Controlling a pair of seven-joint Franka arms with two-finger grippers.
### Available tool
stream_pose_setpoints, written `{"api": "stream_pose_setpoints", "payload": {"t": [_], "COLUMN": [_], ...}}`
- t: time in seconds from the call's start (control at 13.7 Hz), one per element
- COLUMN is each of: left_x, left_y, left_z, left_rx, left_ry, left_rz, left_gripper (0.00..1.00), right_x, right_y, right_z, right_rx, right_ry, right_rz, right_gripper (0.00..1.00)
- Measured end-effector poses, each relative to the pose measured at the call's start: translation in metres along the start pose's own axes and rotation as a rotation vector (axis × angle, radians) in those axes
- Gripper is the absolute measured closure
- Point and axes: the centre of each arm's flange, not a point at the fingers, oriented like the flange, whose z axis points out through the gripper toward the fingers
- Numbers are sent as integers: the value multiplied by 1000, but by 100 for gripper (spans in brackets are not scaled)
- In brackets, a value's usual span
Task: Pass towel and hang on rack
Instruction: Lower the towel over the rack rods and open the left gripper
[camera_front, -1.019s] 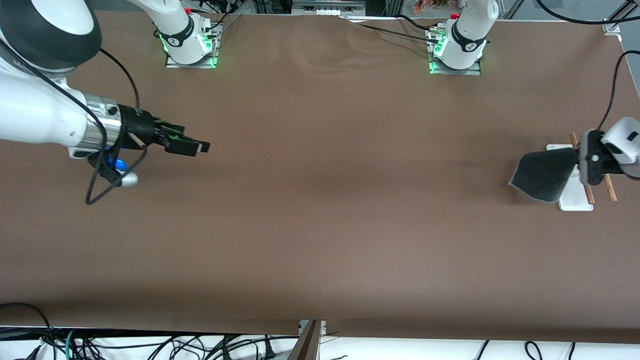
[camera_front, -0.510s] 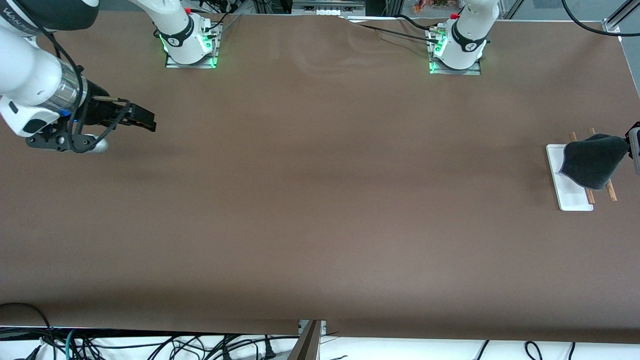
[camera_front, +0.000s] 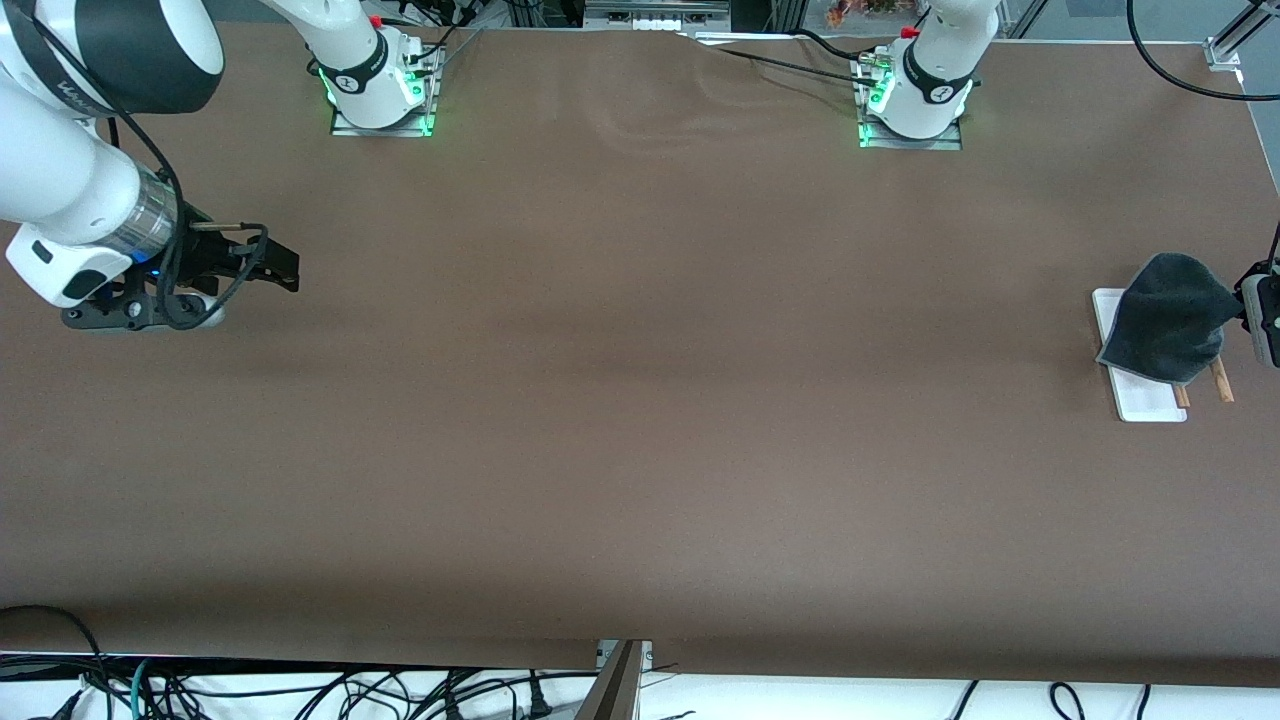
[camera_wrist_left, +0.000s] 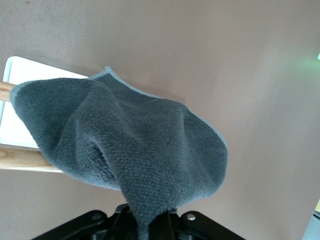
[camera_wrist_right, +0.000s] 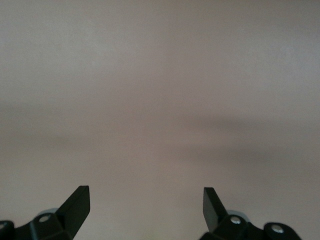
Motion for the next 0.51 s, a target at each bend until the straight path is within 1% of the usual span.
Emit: {"api": "stream_pose_setpoints", "payload": {"t": [0.07,0.15,0.22,0.29,0.36,0.51], "left_x": [-1,-2,-3,-6,-10,-21], "left_y": [0,0,0,0,2,4], "left_z": [1,1,2,2,3,5], "left_rx": [1,1,1,1,1,5], "left_ry": [1,1,2,3,6,11], "left_rz": [-1,-3,-4,-8,-15,-31], "left_gripper": [86,86,80,72,62,41], "right_x": [0,-1,-1,-2,-2,-2], "right_y": [1,2,3,3,3,5], "right_z": [-1,-4,-8,-13,-18,-20], "right_rx": [-6,-15,-22,-27,-29,-31], "right_ry": [5,11,22,35,44,47], "right_rz": [-3,-6,-9,-14,-22,-40], "right_gripper": [0,0,0,0,0,0]}}
